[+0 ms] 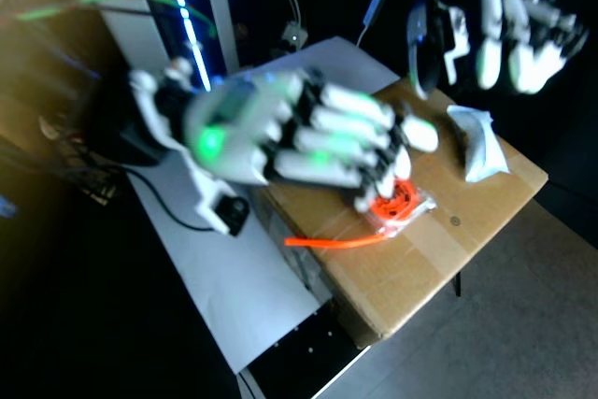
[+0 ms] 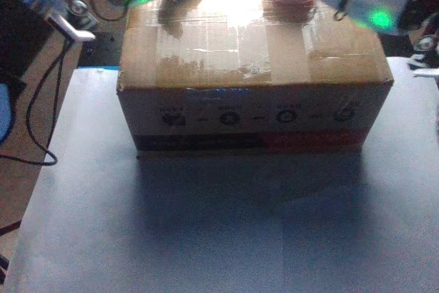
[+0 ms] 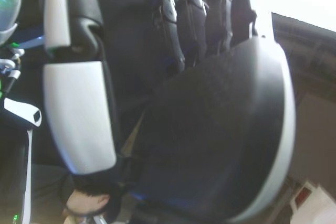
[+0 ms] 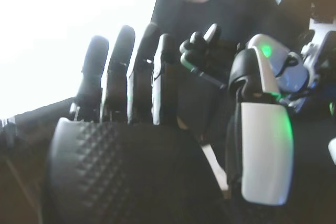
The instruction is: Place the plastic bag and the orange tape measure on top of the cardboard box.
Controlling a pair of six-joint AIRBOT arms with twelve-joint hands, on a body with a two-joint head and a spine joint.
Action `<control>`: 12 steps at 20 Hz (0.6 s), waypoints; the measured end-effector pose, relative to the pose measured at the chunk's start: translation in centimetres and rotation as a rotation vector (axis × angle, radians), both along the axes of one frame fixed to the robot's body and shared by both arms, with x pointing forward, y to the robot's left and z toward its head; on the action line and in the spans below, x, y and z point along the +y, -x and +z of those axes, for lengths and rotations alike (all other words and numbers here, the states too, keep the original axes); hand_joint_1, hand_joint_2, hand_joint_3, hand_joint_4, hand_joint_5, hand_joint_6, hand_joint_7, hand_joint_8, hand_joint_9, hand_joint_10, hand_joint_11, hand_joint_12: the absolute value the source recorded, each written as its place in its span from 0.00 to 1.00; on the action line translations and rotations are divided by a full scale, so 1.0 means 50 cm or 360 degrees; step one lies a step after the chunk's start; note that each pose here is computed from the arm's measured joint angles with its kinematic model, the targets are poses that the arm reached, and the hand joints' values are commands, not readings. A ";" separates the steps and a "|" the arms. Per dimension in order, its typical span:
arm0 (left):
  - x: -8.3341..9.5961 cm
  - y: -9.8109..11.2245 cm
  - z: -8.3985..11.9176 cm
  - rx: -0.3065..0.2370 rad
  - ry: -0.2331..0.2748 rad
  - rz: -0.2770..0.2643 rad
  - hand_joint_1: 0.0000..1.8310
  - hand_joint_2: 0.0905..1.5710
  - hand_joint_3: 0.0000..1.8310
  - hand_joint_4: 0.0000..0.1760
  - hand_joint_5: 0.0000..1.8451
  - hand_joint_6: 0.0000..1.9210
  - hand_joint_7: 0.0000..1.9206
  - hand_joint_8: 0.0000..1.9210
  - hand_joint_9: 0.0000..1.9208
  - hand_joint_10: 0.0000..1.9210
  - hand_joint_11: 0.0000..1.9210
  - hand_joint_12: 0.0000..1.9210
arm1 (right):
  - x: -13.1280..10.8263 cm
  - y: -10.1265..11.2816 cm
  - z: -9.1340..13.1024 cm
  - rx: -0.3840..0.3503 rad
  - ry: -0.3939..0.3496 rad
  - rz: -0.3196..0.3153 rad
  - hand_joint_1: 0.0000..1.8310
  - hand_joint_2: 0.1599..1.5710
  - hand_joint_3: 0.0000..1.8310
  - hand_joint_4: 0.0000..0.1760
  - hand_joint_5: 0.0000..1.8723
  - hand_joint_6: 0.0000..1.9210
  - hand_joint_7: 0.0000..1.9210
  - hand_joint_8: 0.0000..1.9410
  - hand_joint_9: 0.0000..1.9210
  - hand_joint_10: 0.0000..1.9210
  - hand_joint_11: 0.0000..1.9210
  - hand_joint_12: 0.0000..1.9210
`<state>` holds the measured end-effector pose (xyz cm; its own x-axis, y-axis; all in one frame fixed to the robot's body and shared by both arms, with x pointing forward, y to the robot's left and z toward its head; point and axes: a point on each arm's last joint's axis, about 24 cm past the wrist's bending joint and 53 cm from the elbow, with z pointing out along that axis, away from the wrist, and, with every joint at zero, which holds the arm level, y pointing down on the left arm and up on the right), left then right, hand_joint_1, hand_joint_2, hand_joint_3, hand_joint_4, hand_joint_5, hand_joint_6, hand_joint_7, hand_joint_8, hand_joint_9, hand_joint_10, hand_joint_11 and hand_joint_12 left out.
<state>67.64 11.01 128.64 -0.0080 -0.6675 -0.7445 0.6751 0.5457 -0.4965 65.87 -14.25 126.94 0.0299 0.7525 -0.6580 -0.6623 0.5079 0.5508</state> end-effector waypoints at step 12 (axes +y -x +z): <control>0.277 0.089 0.078 -0.0176 0.0463 0.0153 0.60 0.73 0.00 0.00 0.06 0.00 0.19 0.16 0.15 0.49 0.11 0.85 | -0.223 0.087 0.047 -0.0088 -0.0429 -0.0145 0.47 0.62 0.00 0.41 0.02 0.00 0.21 0.05 0.09 0.39 0.00 0.69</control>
